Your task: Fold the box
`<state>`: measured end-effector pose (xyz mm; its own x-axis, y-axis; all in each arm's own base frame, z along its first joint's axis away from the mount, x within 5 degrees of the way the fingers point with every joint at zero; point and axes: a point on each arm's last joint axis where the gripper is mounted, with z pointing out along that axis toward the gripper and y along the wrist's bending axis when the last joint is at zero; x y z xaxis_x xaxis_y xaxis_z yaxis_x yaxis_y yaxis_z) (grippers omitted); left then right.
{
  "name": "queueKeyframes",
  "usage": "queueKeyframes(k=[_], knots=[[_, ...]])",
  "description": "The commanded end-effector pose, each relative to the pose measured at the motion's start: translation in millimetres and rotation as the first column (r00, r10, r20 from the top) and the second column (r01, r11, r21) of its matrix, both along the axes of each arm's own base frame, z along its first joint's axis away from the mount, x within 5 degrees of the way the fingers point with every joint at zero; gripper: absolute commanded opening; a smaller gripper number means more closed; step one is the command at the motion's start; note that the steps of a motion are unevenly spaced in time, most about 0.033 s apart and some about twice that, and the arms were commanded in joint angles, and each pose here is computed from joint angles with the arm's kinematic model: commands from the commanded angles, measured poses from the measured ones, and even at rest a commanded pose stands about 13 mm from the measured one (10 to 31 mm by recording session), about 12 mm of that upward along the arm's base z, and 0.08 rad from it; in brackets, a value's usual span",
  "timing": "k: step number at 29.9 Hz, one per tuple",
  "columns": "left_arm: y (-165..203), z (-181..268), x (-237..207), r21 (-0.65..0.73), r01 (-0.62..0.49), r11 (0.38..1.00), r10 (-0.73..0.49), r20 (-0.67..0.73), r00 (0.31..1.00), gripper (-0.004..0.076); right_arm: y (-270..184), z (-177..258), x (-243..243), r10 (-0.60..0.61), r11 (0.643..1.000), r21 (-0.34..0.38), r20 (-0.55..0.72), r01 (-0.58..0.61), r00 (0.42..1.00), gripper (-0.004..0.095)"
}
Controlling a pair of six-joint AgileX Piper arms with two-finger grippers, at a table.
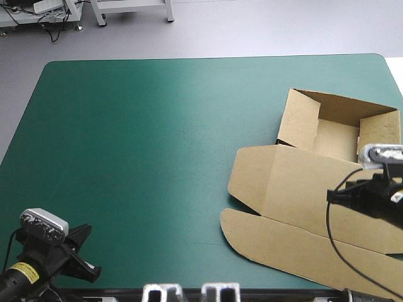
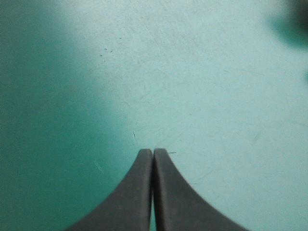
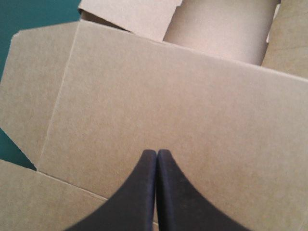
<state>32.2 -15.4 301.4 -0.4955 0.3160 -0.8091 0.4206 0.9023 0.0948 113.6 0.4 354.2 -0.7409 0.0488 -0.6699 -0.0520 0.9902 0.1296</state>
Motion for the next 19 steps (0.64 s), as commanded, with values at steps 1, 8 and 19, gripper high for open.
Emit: queueKeyframes(k=[1,8,19], knots=[[-1.1,5.9,-0.3,-0.052,0.014,0.999,-0.007,0.126,0.992,-0.0009,3.1,-7.3,-19.0,-0.014,1.000,-0.026,0.112,0.017,0.994,-0.0013],[-1.3,-11.9,-0.1,-0.046,0.017,0.999,-0.011,0.119,0.993,-0.0009,8.0,-32.3,-60.9,-0.034,0.995,-0.084,0.237,0.055,0.971,-0.0013],[-1.8,-12.3,0.0,-0.037,0.029,0.999,-0.024,0.130,0.991,-0.0009,8.8,-61.0,-81.8,-0.052,0.988,-0.123,0.326,0.097,0.944,-0.0013]])
